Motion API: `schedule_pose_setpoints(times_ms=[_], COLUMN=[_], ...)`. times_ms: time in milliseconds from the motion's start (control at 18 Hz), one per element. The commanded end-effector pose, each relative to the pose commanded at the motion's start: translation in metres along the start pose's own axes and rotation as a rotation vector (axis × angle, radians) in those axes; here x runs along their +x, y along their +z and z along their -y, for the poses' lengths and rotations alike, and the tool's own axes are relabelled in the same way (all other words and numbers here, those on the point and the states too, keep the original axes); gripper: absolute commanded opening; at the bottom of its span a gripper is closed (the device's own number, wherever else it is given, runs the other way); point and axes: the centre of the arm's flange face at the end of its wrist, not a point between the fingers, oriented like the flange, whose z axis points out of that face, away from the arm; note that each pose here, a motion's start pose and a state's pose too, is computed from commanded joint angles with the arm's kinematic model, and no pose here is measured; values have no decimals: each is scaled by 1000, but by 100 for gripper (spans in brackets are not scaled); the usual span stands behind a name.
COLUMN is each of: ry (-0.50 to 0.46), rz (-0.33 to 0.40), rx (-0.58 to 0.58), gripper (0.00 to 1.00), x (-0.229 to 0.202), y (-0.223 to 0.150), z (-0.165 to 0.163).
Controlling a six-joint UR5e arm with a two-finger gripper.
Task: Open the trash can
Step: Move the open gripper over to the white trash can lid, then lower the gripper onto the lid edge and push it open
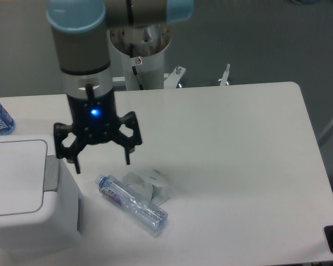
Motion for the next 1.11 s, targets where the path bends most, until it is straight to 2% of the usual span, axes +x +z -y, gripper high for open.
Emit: schedule_pose_setpoints(times_ms=[1000,1111], ry=[-44,-52], rz=[-25,-53], rx=[-17,-26], gripper=[100,100], x=[14,18], y=[5,8], z=[-8,-9])
